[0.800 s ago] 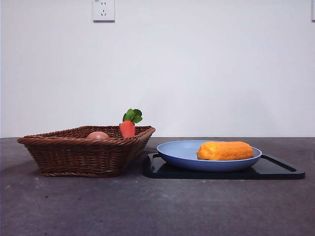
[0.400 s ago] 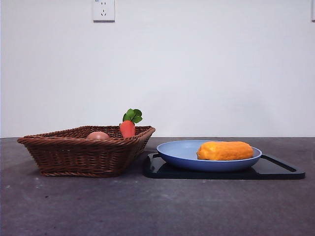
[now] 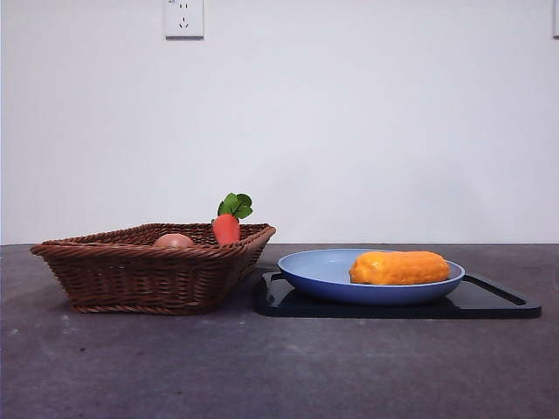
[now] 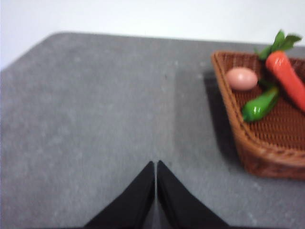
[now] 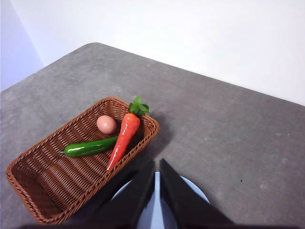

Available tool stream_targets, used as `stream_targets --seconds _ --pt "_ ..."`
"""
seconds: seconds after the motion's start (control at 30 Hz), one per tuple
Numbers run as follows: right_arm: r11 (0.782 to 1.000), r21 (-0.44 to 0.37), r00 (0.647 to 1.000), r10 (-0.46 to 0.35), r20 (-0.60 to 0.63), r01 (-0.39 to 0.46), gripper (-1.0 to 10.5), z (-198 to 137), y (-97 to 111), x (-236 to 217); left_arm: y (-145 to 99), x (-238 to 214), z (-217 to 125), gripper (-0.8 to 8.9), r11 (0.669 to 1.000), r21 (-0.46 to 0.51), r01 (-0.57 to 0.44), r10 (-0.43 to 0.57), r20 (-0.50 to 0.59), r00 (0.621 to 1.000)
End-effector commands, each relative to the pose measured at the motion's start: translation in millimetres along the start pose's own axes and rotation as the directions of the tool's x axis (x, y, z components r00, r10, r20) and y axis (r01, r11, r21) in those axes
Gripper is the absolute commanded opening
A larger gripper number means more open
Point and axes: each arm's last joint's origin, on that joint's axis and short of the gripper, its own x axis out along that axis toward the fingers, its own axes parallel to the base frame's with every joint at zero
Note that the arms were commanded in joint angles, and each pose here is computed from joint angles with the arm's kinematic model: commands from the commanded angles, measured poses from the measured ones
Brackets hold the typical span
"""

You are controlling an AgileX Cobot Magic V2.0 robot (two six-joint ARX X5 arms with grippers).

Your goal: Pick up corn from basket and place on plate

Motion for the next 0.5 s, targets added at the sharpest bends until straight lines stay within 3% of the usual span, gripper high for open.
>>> stream_targets --seconds 0.03,0.5 --pt "1.0 -0.01 1.0 0.003 0.008 -0.003 0.0 2.3 -0.6 2.1 0.9 2.6 -5.6 0.08 1.0 -0.007 -0.007 0.007 -0.007 1.0" --pt "1.0 -0.018 1.0 0.003 0.021 -0.002 0.0 3.8 -0.7 2.1 1.2 4.3 -10.2 0.07 1.0 -0.006 -0.007 0.007 -0.021 1.0"
